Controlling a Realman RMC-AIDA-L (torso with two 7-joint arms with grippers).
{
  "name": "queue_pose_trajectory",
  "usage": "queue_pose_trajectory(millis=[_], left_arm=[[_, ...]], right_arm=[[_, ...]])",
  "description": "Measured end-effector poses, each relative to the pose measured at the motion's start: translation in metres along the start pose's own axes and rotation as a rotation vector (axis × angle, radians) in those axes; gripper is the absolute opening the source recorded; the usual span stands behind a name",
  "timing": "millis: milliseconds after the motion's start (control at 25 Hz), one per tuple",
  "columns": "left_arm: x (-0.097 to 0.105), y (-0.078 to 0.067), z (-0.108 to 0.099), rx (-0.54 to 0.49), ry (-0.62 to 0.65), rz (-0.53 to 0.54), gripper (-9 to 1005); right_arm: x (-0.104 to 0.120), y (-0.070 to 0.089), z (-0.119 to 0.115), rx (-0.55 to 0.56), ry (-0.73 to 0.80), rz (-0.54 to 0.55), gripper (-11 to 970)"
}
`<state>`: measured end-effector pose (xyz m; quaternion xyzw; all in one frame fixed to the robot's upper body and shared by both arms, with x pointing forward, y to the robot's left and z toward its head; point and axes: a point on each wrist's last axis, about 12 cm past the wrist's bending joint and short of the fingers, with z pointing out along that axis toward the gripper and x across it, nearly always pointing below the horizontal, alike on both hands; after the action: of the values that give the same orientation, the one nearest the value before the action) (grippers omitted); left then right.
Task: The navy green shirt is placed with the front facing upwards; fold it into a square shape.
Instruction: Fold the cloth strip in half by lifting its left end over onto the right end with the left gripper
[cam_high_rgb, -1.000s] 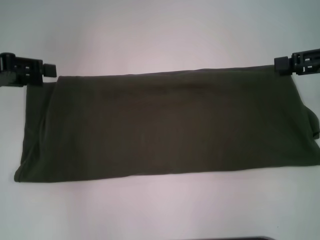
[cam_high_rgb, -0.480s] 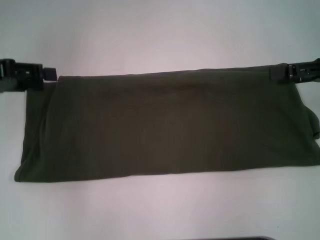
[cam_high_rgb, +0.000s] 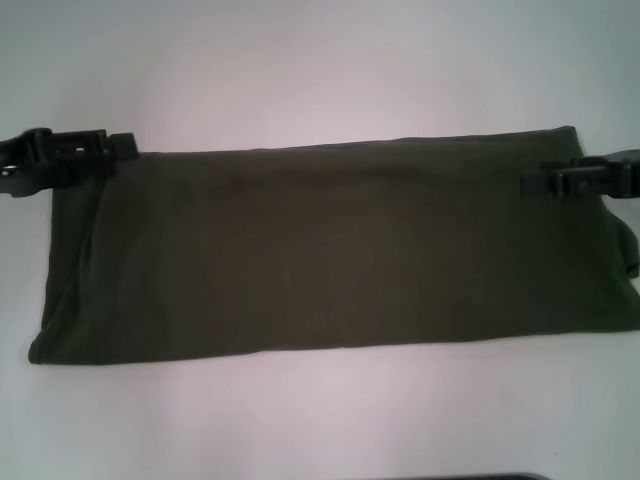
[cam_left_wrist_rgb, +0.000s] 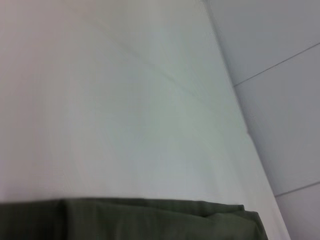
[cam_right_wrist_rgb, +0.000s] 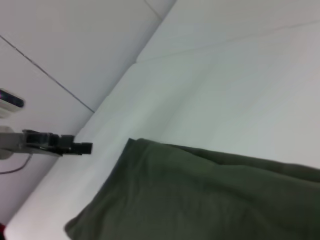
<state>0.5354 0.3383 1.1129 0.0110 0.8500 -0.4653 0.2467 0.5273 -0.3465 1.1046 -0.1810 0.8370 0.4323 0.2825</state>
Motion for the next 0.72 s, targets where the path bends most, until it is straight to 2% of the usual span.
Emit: queue_pose_trajectory(millis=[160, 360, 720], left_arm=[[0.007, -0.001, 0.006, 0.019, 0.021, 0.079, 612], [0.008, 0.002, 0.008, 0.022, 0.048, 0.019, 612], [0.010, 0.006, 0.008, 0.007, 0.040, -0.036, 612]], right_arm=[[0.006, -0.002, 0.000, 0.031, -0.014, -0.007, 940], [0.006, -0.001, 0.002, 0.020, -0.007, -0.001, 940], [-0.009, -0.001, -0.003, 0.023, 0.002, 0.070, 941]])
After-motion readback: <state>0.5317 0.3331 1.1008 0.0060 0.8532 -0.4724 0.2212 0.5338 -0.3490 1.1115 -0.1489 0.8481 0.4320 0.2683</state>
